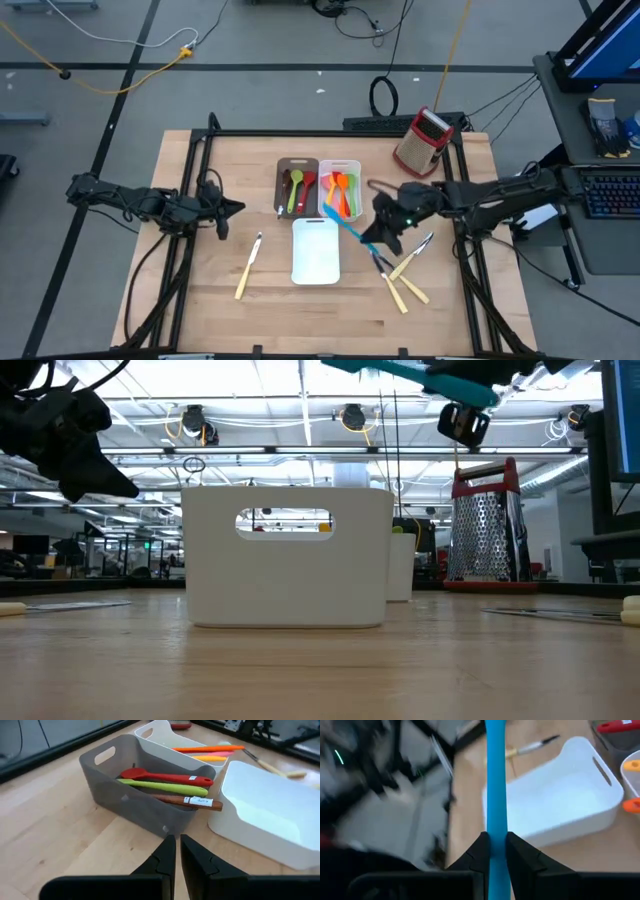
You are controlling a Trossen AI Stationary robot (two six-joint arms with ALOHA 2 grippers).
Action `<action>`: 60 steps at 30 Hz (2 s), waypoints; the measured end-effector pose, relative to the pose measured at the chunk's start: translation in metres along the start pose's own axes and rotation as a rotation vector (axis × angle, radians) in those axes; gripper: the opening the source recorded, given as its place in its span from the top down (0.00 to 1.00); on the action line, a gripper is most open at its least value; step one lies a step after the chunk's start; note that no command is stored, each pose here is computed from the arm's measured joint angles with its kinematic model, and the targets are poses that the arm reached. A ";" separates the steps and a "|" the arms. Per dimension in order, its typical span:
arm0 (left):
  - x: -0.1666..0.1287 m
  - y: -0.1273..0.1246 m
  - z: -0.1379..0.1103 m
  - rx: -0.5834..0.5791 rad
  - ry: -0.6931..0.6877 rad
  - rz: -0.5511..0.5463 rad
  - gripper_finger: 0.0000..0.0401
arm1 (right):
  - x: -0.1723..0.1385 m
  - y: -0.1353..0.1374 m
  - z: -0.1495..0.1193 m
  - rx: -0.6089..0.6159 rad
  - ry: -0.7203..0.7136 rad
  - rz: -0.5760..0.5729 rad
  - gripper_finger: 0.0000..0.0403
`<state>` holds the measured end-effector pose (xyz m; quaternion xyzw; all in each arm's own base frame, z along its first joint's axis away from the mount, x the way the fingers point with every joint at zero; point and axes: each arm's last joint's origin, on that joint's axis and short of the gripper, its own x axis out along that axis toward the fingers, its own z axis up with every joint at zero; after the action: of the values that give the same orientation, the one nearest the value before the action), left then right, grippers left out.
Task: Pick & Place Kitchen Items
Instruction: Put the blue spatula into the top white bin
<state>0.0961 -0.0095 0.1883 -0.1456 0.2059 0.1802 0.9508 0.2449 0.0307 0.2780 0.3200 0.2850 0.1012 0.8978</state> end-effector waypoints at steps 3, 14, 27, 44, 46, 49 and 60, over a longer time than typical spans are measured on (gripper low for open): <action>0.000 0.000 0.000 0.082 0.000 0.000 0.93 | -0.001 -0.005 0.009 0.171 -0.057 0.008 0.91; 0.000 0.000 0.000 0.265 0.000 0.000 0.93 | -0.015 -0.031 0.035 0.699 -0.220 0.019 0.91; 0.000 0.000 0.000 0.317 0.000 0.000 0.93 | -0.006 -0.094 0.054 1.050 -0.159 0.039 0.91; 0.000 0.000 0.000 0.345 0.000 0.000 0.93 | 0.019 -0.151 0.053 1.287 -0.051 0.049 0.90; 0.000 0.000 0.000 0.350 0.000 -0.001 0.93 | 0.021 -0.153 0.052 1.289 -0.048 0.042 0.89; 0.000 0.000 0.000 0.350 0.000 -0.001 0.93 | 0.021 -0.155 0.052 1.285 -0.086 0.011 0.89; 0.000 0.000 0.000 0.350 0.000 -0.001 0.93 | 0.021 -0.158 0.050 1.332 -0.150 -0.053 0.78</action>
<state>0.0961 -0.0095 0.1884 0.0220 0.2339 0.1413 0.9617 0.2912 -0.1097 0.2003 0.8048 0.2313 -0.1412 0.5280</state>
